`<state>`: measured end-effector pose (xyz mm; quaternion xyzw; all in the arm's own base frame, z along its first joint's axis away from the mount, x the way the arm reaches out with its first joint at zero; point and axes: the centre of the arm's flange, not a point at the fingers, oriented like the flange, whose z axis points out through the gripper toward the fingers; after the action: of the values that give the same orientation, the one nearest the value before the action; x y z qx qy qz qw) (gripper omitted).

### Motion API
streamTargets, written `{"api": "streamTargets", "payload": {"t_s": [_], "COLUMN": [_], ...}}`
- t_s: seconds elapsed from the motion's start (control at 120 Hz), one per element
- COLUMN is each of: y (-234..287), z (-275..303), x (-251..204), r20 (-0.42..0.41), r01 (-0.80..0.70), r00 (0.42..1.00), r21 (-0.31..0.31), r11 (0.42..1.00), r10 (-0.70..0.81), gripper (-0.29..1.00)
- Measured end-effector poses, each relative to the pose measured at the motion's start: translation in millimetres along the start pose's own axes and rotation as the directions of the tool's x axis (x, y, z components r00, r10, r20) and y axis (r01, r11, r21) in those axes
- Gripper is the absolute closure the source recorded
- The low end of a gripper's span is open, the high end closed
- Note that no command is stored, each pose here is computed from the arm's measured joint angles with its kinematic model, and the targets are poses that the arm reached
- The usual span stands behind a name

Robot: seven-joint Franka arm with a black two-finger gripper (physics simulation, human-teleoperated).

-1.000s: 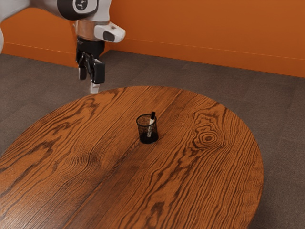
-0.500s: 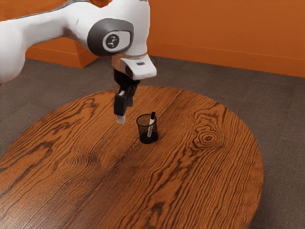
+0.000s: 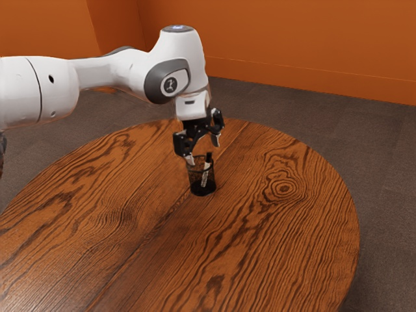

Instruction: Take the marker out of the pen holder and place it to the left of the pen holder.

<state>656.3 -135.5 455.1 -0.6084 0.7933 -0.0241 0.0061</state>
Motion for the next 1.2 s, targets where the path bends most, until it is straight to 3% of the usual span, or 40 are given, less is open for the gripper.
{"api": "streamTargets", "payload": {"t_s": [0.158, 0.467, 0.883, 1.05, 1.2], "y": [-50, -70, -93, -98, -93], "z": [18, 52, 86, 81, 91], "x": [7, -1, -7, -19, -30], "r20": [0.031, 0.133, 0.134, 0.147, 0.144], "r01": [-0.073, -0.003, 0.121, 0.180, 0.258], "r00": [0.997, 0.991, 0.984, 0.973, 0.957], "r21": [0.069, 0.033, -0.010, 0.013, -0.010], "r11": [0.995, 0.999, 0.993, 0.984, 0.966], "r10": [0.071, -0.002, -0.119, -0.180, -0.254], "gripper": [0.00, 0.00, 0.00, 0.00, 0.07]}}
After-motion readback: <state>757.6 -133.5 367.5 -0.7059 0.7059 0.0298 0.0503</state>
